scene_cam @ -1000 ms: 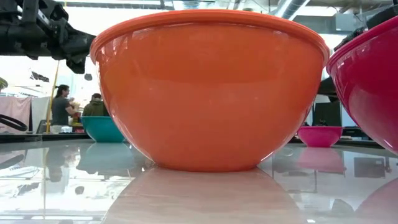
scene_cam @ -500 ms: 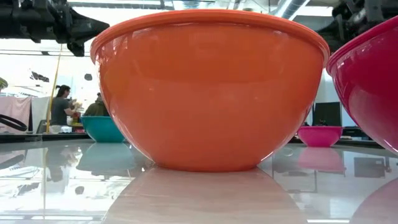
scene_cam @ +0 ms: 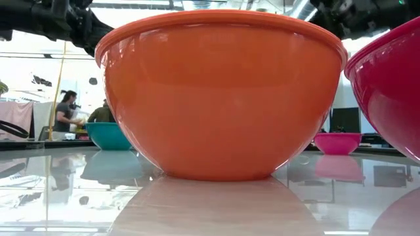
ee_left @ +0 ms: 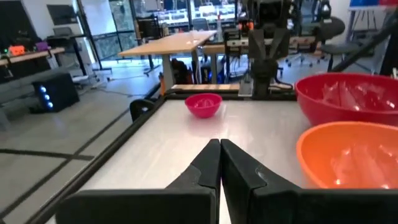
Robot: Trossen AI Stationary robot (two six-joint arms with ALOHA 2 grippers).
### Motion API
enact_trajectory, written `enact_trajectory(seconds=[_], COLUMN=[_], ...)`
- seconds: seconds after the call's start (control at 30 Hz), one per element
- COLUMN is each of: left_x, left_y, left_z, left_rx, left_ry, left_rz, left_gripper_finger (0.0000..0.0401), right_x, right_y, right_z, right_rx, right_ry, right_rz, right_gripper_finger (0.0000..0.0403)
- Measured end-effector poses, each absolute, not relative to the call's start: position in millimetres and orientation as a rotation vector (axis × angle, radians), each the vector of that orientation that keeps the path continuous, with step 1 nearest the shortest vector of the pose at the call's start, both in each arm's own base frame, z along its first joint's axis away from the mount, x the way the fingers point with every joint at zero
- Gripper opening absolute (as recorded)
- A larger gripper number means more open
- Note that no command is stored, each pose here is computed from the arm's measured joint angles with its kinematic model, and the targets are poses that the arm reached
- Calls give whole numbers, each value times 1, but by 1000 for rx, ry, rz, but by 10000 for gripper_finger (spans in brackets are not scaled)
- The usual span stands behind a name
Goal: Nest bowls inside each other
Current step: Stack the orange bowl on top of the red bowl
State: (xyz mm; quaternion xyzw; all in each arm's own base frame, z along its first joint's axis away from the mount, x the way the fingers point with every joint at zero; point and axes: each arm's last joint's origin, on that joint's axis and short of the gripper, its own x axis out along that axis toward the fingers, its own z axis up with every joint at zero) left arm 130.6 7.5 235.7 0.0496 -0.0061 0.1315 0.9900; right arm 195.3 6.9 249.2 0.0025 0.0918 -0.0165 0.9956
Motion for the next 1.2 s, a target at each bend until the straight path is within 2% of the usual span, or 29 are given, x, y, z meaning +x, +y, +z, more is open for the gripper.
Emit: enact_trajectory(seconds=[0.13, 0.43, 0.77, 1.03, 1.2], left_x=[134, 143, 153, 155, 154], left_y=[7, 2, 0, -1, -1], left_z=[236, 229, 220, 216, 216], left_rx=[130, 46, 43, 72, 68], left_ry=[-16, 24, 87, 122, 121], left_rz=[256, 89, -12, -28, -28], left_gripper_finger=[22, 118, 162, 179, 186], right_x=[217, 258, 301, 332, 352], right_y=[15, 34, 49, 44, 45], right_z=[256, 264, 260, 256, 256], right_rx=[-3, 49, 150, 328, 355], right_ry=[252, 493, 712, 889, 964], right_rz=[-5, -66, -29, -48, -38], right_gripper_finger=[83, 156, 245, 255, 255])
